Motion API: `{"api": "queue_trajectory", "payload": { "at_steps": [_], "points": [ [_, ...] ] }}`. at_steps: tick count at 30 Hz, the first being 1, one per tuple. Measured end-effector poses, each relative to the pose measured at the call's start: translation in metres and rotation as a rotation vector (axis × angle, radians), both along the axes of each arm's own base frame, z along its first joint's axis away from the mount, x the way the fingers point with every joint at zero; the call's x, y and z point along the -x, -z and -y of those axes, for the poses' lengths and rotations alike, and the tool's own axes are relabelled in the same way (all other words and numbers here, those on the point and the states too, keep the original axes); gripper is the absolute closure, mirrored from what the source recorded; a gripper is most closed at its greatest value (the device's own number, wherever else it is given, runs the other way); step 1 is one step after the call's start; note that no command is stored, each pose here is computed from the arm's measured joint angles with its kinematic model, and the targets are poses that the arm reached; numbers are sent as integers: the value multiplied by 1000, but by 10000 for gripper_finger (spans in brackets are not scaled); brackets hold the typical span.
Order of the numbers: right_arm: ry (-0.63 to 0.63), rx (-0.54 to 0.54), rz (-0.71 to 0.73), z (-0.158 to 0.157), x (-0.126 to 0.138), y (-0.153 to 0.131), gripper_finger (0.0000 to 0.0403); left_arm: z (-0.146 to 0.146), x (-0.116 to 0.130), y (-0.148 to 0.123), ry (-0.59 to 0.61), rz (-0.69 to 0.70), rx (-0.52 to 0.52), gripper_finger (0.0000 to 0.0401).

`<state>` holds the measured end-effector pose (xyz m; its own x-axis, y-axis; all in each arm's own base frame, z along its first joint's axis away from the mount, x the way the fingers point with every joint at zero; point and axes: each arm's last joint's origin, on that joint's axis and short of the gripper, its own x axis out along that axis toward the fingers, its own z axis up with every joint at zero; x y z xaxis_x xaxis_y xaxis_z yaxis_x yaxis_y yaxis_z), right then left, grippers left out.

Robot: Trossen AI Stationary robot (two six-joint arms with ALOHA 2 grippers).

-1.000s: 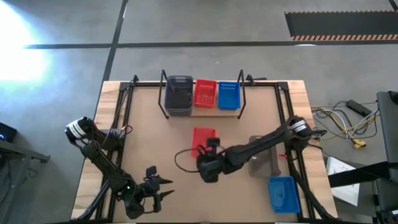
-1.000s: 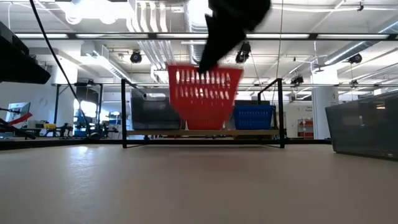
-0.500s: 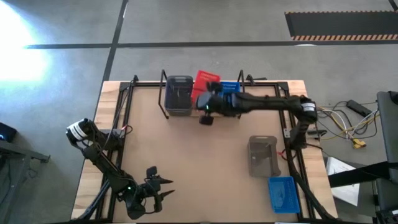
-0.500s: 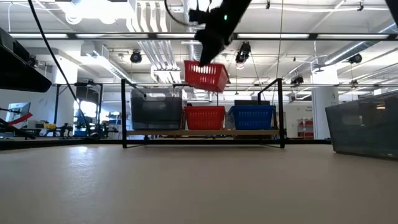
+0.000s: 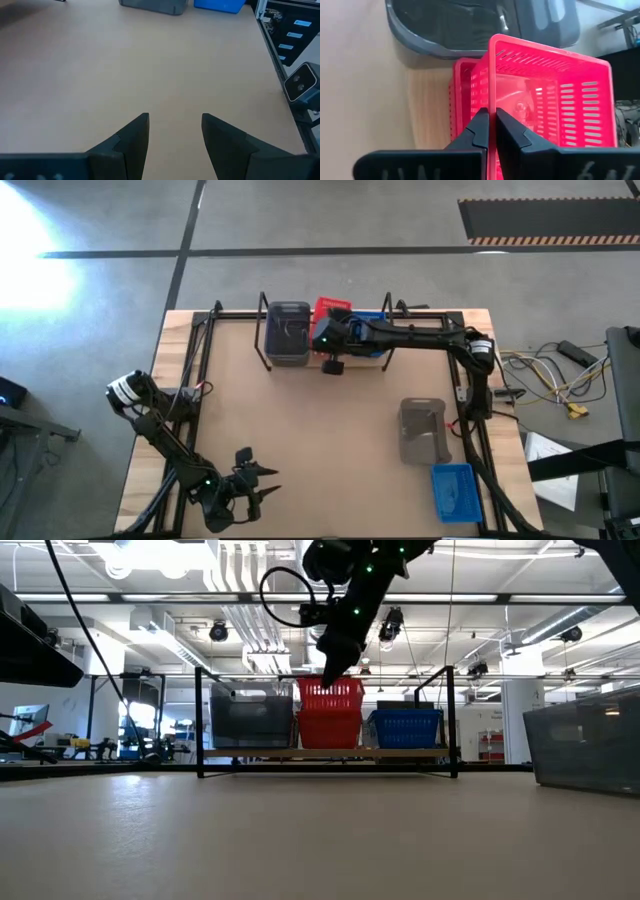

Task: Stack baskets on shelf by color
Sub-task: Stack the red bin on the other red bins on the shelf

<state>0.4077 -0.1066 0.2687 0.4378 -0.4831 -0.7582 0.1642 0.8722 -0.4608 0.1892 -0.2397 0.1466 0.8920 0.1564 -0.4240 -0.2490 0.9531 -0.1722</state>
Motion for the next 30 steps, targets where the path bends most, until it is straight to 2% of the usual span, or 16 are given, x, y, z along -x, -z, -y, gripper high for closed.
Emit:
{"api": "queue_trajectory", "payload": {
  "at_steps": [9,19,23,30],
  "points": [
    [-92,-96,-8,-6,3,-2,394,0,0,0,-1,3,4,235],
    [-75,-144,-58,-7,8,3,388,0,0,0,-1,5,7,235],
    [-83,-135,-53,-7,7,2,351,0,0,0,-1,5,7,235],
    [-49,-164,-39,-9,7,2,257,0,0,-1,-1,6,8,235]
  ]
}}
